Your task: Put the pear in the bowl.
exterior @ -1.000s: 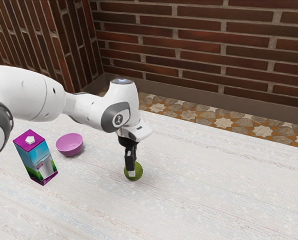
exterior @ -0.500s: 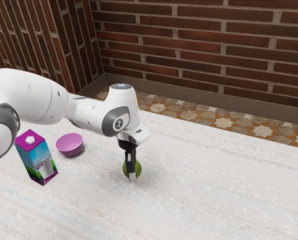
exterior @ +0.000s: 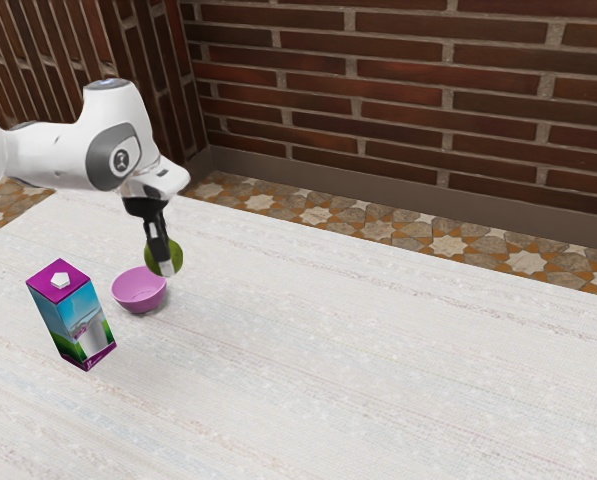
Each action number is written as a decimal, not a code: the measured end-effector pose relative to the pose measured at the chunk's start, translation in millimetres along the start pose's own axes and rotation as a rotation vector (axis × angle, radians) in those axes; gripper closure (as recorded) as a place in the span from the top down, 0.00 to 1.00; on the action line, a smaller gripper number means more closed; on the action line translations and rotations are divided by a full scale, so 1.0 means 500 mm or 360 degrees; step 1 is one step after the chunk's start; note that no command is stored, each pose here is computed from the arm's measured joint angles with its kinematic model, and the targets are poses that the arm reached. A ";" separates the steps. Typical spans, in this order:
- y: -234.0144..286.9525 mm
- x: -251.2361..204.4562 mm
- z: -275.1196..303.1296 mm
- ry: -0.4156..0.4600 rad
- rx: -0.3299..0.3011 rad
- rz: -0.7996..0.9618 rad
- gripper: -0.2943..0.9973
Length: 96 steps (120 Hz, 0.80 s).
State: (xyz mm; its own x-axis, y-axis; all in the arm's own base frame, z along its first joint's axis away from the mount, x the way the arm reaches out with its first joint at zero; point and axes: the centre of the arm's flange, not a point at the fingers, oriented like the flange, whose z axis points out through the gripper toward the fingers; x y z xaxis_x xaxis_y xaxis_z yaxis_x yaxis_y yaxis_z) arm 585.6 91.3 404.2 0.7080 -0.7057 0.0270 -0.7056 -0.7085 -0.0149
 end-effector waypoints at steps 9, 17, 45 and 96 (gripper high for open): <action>-0.028 -0.043 0.001 -0.0033 0.0004 -0.0038 0.46; -0.053 -0.081 0.008 -0.0066 0.0003 -0.0072 0.46; -0.149 -0.118 0.081 -0.0201 0.0006 -0.0102 0.45; -0.196 -0.100 0.156 -0.0270 -0.0021 -0.0057 0.64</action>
State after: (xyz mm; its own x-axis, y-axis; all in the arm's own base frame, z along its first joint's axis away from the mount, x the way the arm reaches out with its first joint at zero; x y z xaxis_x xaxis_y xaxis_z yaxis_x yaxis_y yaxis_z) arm 621.8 195.4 326.5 0.7267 -0.6721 -0.1419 -0.6794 -0.7338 -0.0035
